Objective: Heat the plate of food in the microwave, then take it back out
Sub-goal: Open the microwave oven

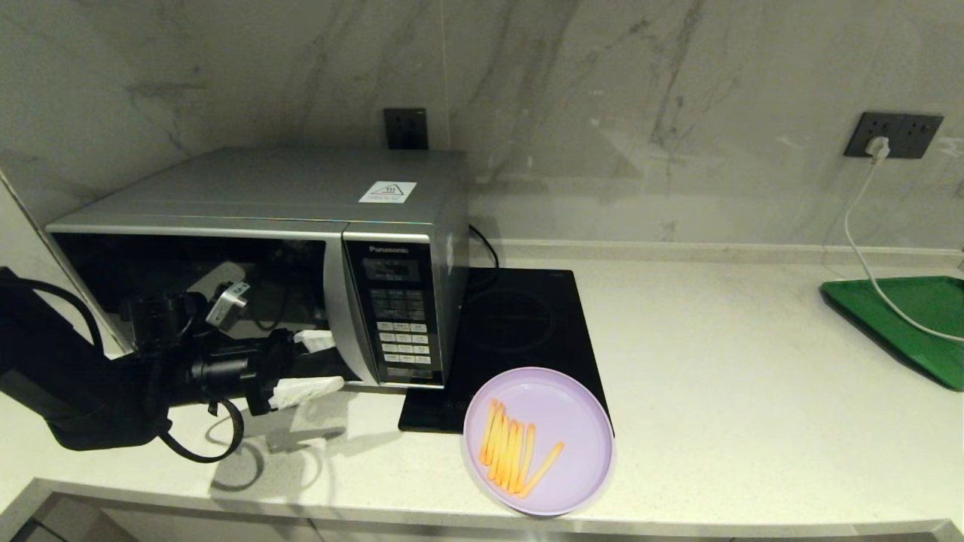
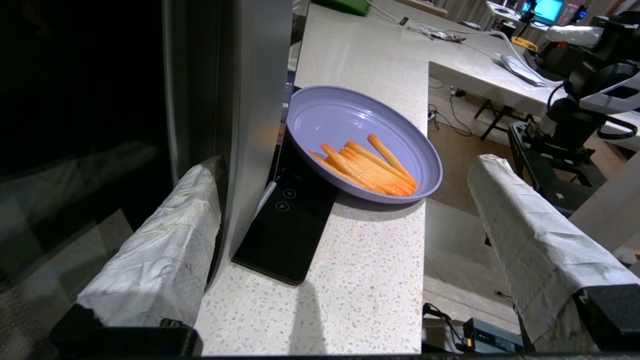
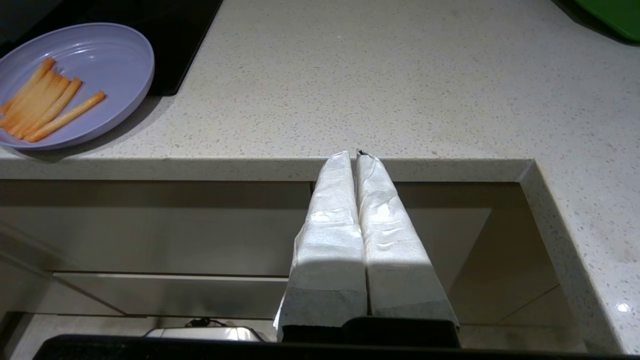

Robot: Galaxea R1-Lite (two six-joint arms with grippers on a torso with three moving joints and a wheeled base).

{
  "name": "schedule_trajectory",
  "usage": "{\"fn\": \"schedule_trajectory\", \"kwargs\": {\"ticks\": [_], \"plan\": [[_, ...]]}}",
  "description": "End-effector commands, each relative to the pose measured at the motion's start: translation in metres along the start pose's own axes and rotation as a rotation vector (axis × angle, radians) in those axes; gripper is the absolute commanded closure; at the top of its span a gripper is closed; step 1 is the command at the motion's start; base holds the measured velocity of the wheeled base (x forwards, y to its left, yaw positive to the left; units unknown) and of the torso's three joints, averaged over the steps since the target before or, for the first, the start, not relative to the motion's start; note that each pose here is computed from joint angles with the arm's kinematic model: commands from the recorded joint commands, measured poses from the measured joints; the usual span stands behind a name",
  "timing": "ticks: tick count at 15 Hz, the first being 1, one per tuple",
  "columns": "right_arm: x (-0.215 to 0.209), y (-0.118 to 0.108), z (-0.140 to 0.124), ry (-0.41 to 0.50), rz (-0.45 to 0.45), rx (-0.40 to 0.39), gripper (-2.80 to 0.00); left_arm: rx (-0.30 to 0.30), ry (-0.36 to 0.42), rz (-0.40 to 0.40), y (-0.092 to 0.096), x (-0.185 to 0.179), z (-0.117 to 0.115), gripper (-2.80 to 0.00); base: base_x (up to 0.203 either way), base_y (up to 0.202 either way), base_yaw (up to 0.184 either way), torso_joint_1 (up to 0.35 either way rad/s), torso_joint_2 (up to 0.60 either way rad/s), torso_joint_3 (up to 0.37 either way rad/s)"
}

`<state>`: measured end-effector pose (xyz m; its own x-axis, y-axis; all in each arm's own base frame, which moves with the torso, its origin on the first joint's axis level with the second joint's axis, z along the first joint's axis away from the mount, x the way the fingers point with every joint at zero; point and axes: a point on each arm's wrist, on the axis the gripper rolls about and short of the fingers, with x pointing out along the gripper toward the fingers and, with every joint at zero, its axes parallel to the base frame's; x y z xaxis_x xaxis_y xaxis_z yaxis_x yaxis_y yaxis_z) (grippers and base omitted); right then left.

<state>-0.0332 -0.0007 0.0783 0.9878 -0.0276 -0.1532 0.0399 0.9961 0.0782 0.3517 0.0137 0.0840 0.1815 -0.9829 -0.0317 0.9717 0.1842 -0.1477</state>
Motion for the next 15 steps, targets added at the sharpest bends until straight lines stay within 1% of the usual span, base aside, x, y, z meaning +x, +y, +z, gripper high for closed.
{"fn": "schedule_trajectory", "kwargs": {"ticks": [1,4,8,10,11,12,15], "plan": [[0.000,0.000,0.000,0.001,-0.002,0.000,0.00,0.003,-0.002,-0.014,0.004,0.002,-0.007,-2.80,0.000,0.000,0.000,0.000,0.00,0.000],[0.000,0.000,0.000,0.001,0.000,0.001,0.00,0.023,-0.002,-0.022,0.006,0.006,-0.007,-2.80,0.000,0.000,0.000,0.000,0.00,0.000],[0.000,0.000,0.000,0.001,0.000,0.001,0.00,0.003,-0.002,-0.021,0.007,0.005,-0.007,-2.80,0.000,0.000,0.000,0.000,0.00,0.000],[0.000,0.000,0.000,0.001,-0.002,0.001,0.00,-0.003,-0.003,-0.034,0.010,0.007,-0.009,-2.80,0.000,0.000,0.000,0.000,0.00,0.000],[0.000,0.000,0.000,0.001,-0.001,0.001,0.00,-0.007,-0.007,-0.054,0.011,0.007,-0.008,-2.80,0.000,0.000,0.000,0.000,0.00,0.000],[0.000,0.000,0.000,0.001,0.000,0.001,0.00,-0.019,-0.008,-0.060,0.011,0.007,-0.008,-2.80,0.000,0.000,0.000,0.000,0.00,0.000],[0.000,0.000,0.000,0.001,0.000,0.000,0.00,-0.029,-0.008,-0.060,0.015,0.008,-0.011,-2.80,0.000,0.000,0.000,0.000,0.00,0.000]]}}
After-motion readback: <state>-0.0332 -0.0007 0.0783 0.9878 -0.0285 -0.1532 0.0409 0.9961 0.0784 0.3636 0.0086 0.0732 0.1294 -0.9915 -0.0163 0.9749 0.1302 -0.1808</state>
